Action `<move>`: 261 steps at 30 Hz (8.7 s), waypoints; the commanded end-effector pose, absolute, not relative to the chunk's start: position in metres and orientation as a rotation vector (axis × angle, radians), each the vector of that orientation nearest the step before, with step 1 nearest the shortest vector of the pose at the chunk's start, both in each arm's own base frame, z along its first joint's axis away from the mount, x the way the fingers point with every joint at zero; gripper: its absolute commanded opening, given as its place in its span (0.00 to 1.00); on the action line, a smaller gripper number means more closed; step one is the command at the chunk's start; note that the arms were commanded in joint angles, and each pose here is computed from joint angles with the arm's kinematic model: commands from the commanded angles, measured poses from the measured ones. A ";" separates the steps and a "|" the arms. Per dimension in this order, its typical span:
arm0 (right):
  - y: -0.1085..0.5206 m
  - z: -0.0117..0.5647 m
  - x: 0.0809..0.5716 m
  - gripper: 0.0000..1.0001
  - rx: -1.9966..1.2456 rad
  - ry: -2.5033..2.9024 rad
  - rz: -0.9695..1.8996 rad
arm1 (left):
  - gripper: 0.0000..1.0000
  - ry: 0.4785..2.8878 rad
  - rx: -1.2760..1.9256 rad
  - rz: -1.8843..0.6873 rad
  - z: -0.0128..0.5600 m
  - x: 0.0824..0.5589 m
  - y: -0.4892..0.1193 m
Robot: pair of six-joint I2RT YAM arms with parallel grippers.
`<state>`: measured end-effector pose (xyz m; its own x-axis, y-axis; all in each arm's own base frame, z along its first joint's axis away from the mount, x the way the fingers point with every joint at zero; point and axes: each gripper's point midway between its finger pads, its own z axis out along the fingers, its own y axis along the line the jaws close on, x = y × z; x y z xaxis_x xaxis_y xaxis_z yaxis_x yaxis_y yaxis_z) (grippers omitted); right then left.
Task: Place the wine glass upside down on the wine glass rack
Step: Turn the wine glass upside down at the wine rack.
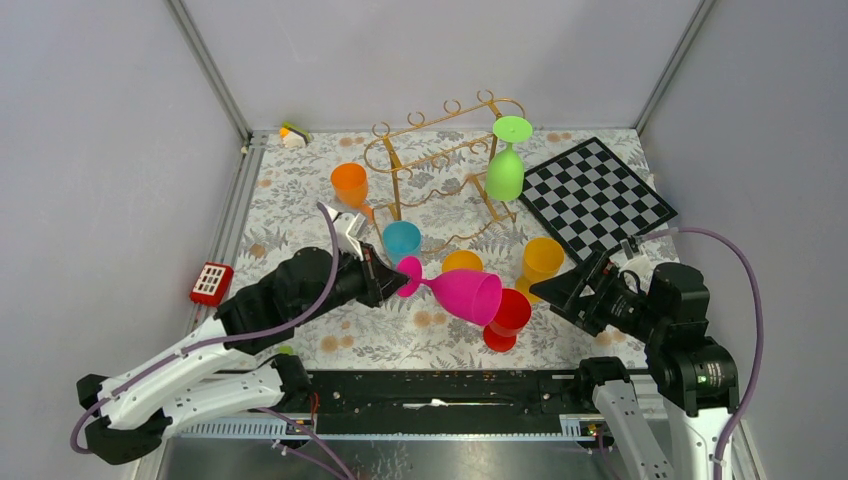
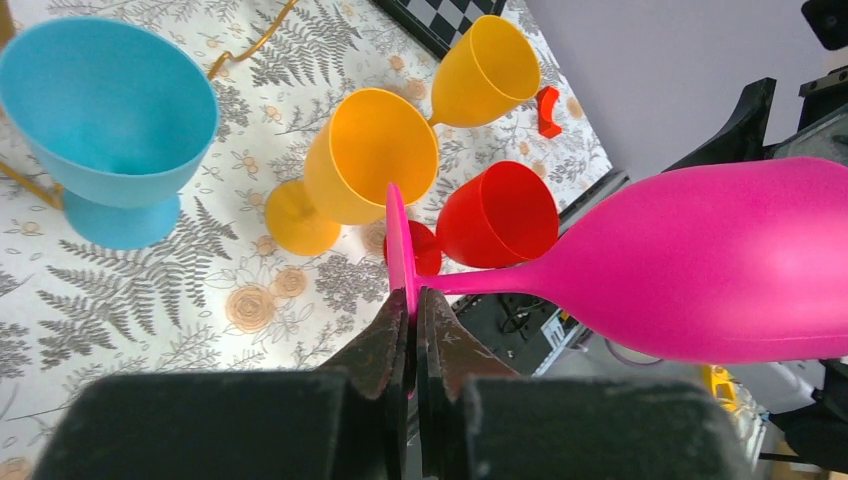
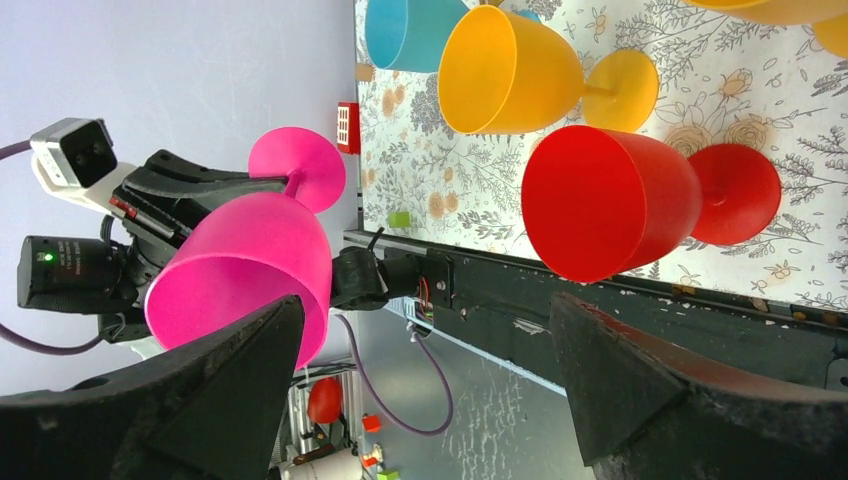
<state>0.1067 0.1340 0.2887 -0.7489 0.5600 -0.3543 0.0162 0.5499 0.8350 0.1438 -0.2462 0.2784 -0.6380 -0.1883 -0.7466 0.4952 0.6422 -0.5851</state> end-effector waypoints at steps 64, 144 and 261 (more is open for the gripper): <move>0.194 0.350 0.142 0.96 0.477 2.064 1.809 | 0.00 0.369 1.735 0.236 0.396 0.136 -0.256; 0.266 0.337 0.102 0.00 0.027 2.275 1.640 | 0.99 0.919 1.430 -0.317 0.309 0.092 -0.274; 0.188 0.305 0.125 0.00 0.126 2.394 1.120 | 0.99 1.934 -0.227 -0.223 0.180 0.239 -0.042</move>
